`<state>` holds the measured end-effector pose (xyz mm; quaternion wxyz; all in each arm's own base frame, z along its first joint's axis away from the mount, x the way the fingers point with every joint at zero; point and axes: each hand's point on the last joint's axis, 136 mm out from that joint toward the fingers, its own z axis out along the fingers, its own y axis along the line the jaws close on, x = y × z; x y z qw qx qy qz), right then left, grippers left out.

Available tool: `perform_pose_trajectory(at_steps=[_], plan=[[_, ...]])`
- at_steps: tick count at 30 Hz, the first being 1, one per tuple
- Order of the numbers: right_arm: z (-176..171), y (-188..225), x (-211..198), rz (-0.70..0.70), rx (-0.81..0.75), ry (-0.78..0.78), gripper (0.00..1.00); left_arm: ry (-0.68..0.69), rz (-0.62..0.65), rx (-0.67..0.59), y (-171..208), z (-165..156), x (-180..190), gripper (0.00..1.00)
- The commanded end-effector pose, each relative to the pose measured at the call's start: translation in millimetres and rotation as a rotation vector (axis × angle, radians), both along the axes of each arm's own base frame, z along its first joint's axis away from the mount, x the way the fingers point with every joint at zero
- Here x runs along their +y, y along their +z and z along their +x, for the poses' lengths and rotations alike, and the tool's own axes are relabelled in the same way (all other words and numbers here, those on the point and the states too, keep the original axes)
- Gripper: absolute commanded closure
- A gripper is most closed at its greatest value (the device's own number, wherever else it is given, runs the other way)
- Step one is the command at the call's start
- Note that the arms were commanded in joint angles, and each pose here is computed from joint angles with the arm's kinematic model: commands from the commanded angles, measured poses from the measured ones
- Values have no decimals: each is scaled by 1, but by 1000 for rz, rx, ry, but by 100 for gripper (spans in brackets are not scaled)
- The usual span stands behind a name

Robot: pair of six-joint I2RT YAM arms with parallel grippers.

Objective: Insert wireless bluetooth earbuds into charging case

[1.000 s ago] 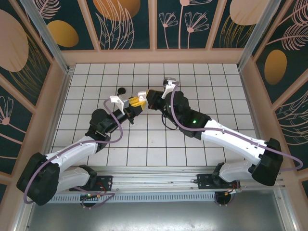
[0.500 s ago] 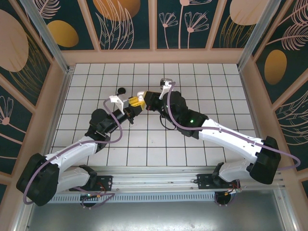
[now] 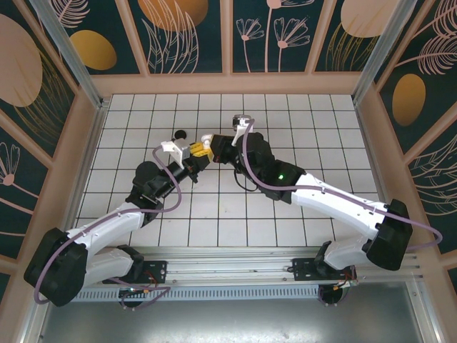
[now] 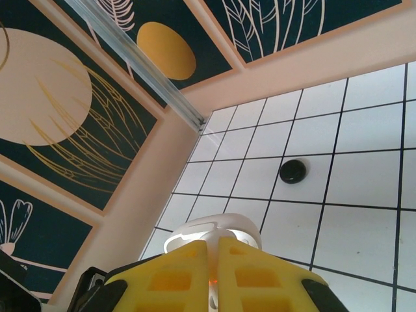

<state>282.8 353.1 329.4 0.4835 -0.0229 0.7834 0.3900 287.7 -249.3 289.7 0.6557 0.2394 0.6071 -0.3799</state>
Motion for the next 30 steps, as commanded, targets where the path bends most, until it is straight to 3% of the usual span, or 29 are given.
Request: perform_pose_trajectory(at_steps=[1,22,30], plan=[[-9,-10,9,-49,18,43,90,-40,-46,-75,29,-10,-3,100],[-12,-6,-6,-87,38,-79,90,-16,-25,-73,26,-6,-2,100],[-17,8,-5,-39,44,-70,64,-17,-24,-78,29,-5,-2,100]])
